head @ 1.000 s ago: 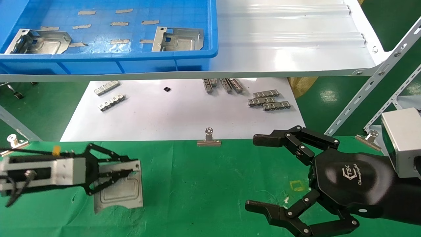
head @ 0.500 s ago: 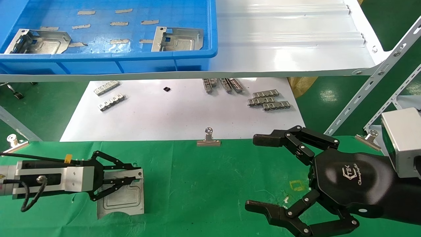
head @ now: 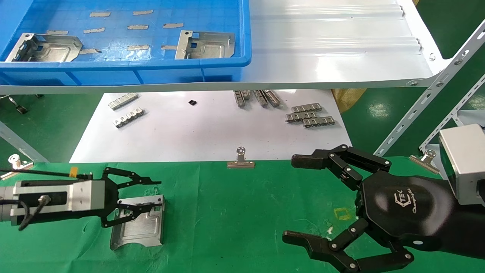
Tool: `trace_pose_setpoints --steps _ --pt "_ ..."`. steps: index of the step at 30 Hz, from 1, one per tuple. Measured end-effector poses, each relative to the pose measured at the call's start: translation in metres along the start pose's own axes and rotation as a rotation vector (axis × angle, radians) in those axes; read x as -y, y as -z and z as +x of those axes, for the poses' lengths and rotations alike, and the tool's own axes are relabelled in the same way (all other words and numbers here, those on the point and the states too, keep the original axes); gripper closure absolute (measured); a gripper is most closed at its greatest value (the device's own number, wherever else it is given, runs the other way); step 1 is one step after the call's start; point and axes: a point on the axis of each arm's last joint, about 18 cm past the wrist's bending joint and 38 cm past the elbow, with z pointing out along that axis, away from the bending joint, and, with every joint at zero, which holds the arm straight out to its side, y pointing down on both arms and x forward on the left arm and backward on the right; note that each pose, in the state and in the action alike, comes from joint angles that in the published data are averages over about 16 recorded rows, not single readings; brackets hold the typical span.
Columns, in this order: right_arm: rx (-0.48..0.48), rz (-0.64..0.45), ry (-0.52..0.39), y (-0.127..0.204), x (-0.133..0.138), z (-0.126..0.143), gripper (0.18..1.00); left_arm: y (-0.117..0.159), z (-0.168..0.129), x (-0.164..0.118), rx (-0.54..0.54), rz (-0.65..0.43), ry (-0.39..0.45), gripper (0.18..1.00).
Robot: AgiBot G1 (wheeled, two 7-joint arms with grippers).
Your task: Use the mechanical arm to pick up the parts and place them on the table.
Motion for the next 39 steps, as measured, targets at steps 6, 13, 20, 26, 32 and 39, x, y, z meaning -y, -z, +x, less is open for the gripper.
trace_pose_setpoints --steps 6,13,20,26,32,39 --pt "0.0 0.0 0.0 0.0 0.0 0.0 0.178 0.004 0.005 -0.003 0.022 0.02 0.144 0.654" --pt "0.0 0.0 0.0 0.0 0.0 0.0 0.178 0.007 0.01 -0.007 0.033 0.025 0.232 0.499" --pt "0.0 0.0 0.0 0.0 0.0 0.0 0.178 0.005 0.009 -0.002 0.036 0.048 0.243 0.358" --pt "0.0 0.0 0.0 0.0 0.0 0.0 0.178 0.004 0.007 0.007 0.041 0.092 0.262 0.268" --pt "0.0 0.0 0.0 0.0 0.0 0.0 0.178 0.003 0.005 0.021 0.045 0.15 0.29 0.212" --pt "0.0 0.0 0.0 0.0 0.0 0.0 0.178 0.005 0.003 0.04 0.043 0.216 0.321 0.187"
